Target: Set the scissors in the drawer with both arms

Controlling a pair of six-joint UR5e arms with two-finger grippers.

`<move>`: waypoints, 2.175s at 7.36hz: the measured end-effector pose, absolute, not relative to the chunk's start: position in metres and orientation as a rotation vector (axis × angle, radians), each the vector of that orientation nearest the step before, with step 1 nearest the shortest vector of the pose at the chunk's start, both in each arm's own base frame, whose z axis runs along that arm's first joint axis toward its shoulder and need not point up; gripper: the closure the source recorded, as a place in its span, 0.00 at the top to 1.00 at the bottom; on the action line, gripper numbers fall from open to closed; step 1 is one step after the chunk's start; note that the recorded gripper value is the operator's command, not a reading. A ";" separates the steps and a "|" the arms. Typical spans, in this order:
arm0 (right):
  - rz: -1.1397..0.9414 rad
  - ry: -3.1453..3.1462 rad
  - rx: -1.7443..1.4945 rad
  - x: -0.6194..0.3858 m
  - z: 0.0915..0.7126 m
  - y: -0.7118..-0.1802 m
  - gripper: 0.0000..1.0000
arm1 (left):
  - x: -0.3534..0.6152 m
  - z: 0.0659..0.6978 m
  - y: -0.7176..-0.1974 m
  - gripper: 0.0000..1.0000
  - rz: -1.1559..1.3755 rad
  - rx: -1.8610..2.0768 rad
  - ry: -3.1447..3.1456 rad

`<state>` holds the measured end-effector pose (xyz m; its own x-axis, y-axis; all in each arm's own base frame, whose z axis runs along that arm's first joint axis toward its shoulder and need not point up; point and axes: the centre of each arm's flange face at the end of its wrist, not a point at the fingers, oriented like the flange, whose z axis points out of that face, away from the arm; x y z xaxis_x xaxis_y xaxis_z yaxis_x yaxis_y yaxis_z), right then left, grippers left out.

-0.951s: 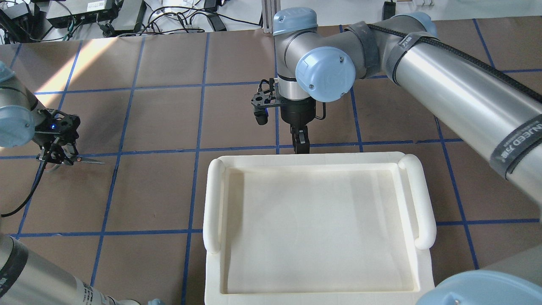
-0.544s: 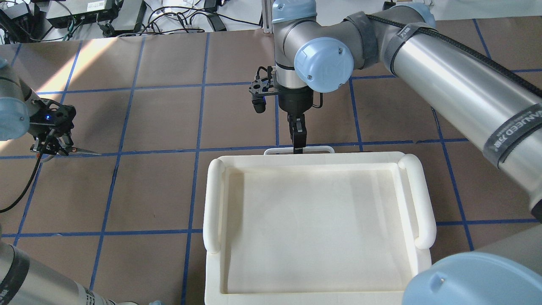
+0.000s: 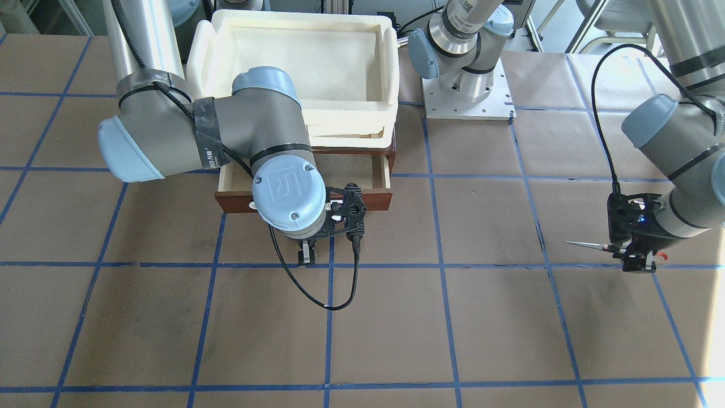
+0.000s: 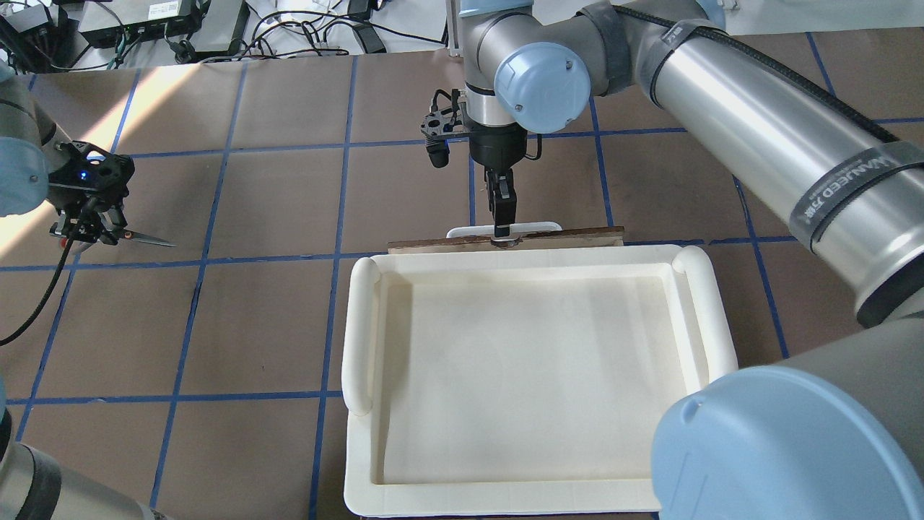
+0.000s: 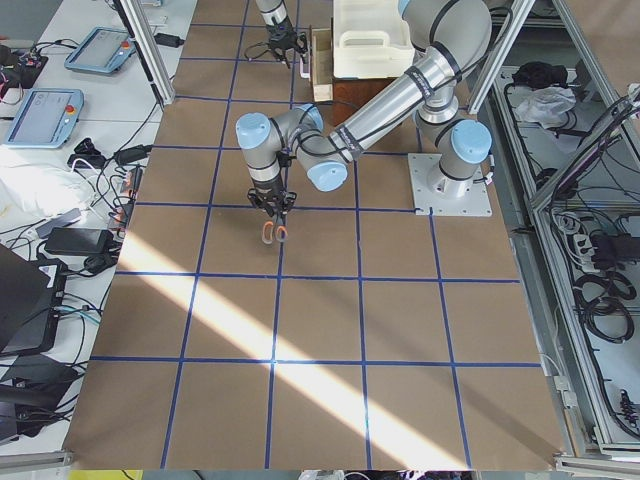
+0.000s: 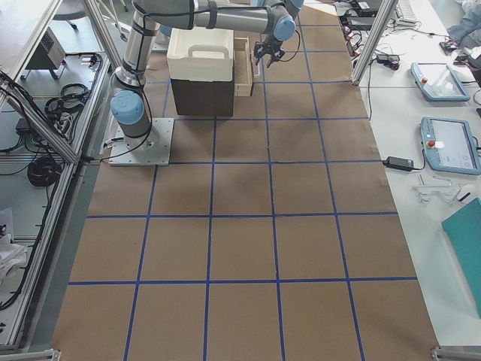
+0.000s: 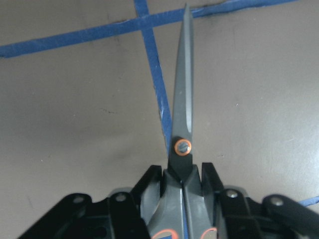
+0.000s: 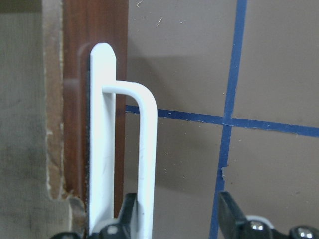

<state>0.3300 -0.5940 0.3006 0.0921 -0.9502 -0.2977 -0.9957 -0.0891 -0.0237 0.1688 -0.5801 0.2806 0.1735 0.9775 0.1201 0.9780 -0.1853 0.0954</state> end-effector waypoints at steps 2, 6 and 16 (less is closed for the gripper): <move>0.257 1.976 -2.167 0.329 0.297 -0.608 0.65 | 0.146 0.303 -0.580 0.00 -0.235 -2.391 -1.994; 0.169 2.017 -2.206 0.327 0.286 -0.628 0.66 | 0.084 0.342 -0.576 0.00 -0.187 -2.318 -2.031; 0.023 2.086 -2.211 0.318 0.335 -0.638 1.00 | -0.217 0.382 -0.530 0.00 -0.074 -2.008 -2.287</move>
